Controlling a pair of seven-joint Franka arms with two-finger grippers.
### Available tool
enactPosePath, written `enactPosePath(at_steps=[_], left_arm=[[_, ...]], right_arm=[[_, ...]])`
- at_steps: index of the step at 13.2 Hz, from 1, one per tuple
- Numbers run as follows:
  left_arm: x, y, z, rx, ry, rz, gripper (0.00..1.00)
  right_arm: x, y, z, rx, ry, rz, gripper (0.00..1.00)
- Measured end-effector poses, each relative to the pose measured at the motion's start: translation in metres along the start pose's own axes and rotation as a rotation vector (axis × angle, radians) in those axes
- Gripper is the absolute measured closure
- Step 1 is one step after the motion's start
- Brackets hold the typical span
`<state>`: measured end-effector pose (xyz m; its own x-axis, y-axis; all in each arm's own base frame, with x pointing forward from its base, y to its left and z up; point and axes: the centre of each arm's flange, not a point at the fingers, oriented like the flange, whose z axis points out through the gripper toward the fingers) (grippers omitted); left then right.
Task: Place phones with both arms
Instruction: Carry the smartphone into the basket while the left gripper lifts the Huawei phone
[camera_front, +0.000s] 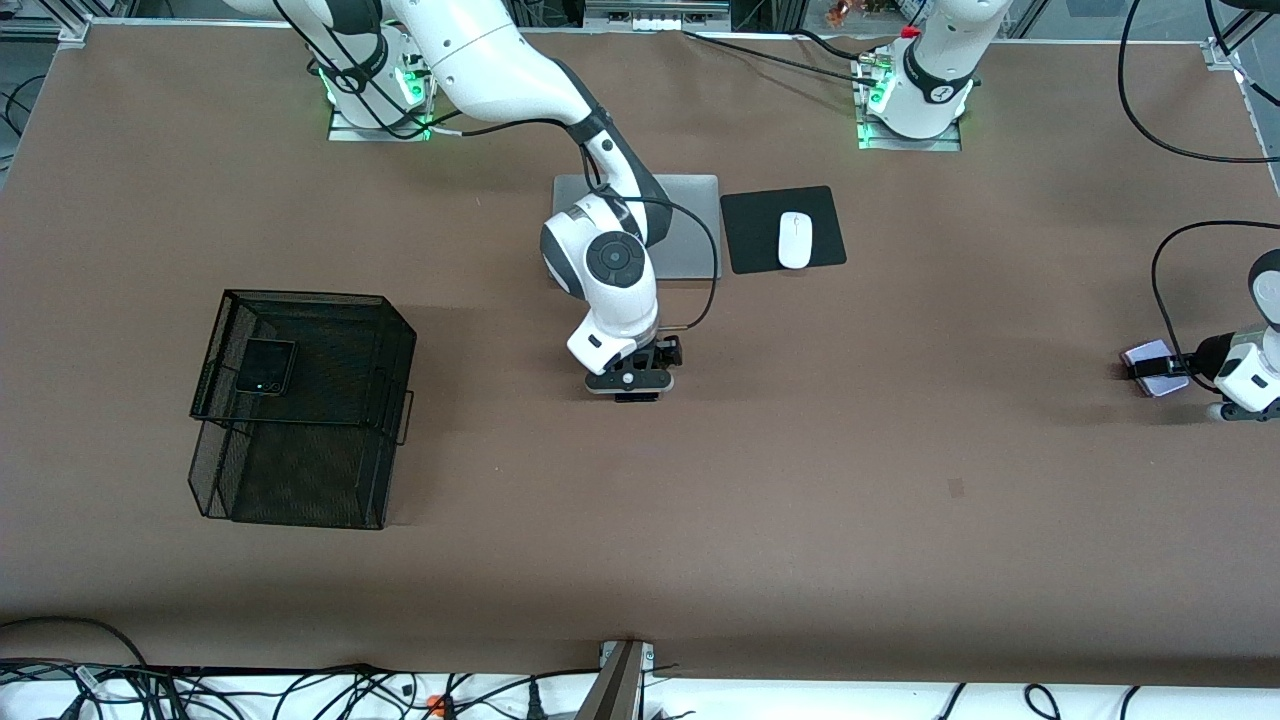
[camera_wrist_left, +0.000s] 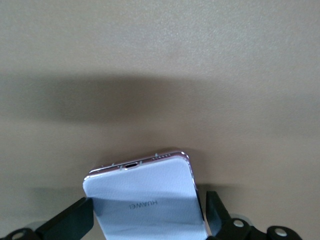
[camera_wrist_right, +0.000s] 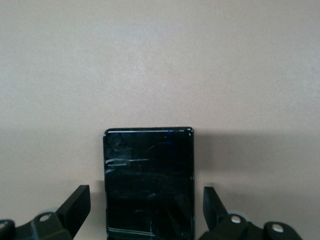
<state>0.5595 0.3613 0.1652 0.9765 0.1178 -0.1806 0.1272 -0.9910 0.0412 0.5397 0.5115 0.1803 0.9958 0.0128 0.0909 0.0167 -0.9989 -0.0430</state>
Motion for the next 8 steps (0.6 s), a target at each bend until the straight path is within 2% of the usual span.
enactPosePath(at_steps=[1, 3, 8], left_arm=[[0.001, 0.004, 0.000, 0.000, -0.012, -0.014, 0.00], [0.003, 0.013, -0.001, 0.005, -0.036, -0.038, 0.00], [0.008, 0.030, -0.004, 0.082, -0.079, -0.056, 0.00]], right_arm=[[-0.001, 0.000, 0.002, -0.001, -0.003, 0.001, 0.00], [0.000, 0.000, 0.002, 0.000, -0.003, 0.002, 0.20], [0.004, -0.001, -0.011, 0.007, -0.022, 0.018, 0.22]])
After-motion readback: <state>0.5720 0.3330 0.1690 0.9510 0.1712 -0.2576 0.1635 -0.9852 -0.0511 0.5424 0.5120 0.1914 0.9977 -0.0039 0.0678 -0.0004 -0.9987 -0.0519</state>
